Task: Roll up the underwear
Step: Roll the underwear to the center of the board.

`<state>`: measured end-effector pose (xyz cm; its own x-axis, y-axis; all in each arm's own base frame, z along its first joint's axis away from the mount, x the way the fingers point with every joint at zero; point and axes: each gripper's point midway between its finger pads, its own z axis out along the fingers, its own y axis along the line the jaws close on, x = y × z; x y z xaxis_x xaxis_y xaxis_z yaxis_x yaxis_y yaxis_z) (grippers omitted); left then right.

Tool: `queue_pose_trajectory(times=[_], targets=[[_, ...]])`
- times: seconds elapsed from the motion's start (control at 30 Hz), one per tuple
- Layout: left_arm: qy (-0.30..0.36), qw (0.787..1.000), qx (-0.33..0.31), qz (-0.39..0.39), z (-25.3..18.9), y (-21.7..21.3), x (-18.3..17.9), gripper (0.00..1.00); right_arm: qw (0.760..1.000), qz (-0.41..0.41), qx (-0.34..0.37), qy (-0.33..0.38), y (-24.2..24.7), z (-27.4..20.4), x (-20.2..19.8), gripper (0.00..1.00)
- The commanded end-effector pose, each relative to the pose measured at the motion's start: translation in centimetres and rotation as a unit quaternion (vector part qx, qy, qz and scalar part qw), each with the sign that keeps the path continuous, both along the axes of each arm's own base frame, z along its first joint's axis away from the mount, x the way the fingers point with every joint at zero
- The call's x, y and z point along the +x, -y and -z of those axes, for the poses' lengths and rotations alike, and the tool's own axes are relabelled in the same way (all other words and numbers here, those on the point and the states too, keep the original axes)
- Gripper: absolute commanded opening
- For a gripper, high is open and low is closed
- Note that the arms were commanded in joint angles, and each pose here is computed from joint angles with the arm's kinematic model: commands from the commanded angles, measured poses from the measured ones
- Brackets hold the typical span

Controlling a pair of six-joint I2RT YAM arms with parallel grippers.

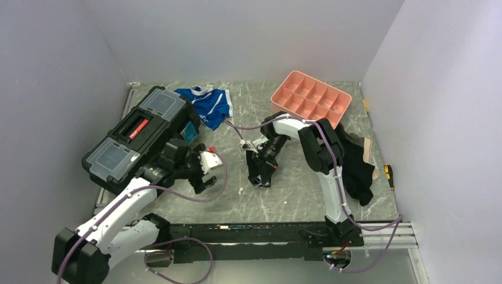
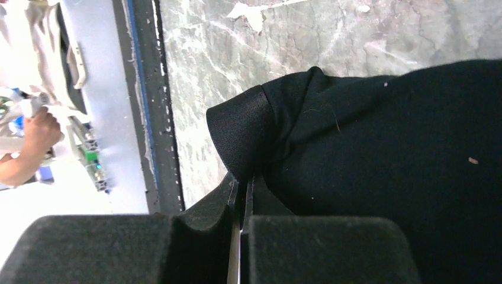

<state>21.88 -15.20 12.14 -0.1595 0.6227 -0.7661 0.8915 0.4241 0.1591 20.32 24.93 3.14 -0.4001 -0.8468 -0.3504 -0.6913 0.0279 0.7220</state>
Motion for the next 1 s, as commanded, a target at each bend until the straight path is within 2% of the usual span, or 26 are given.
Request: queue_pose_trajectory(times=[0.0, 0.2, 0.43, 0.83, 0.97], targets=[[0.058, 0.994, 0.043, 0.078, 0.3, 3.9, -0.3, 0.99, 0.998, -0.007, 0.037, -0.050, -1.1, -1.5, -0.7, 0.00], [0.074, 0.979, 0.074, 0.173, 1.4, 10.3, -0.8, 0.99, 0.997, -0.005, 0.027, -0.069, -1.1, -0.7, -0.8, 0.00], [0.097, 0.967, 0.099, 0.216, 3.5, 15.8, -0.2, 0.99, 0.998, -0.002, 0.016, -0.066, -1.1, 0.0, -0.6, 0.00], [0.060, 0.964, 0.100, 0.239, 6.2, 19.4, -0.7, 0.99, 0.997, -0.003, 0.001, -0.073, -0.6, 0.6, -0.8, 0.00], [0.046, 0.965, 0.098, 0.241, 7.1, 19.7, -1.5, 0.93, 0.997, -0.004, -0.001, -0.072, -0.6, 0.8, -0.8, 0.00]])
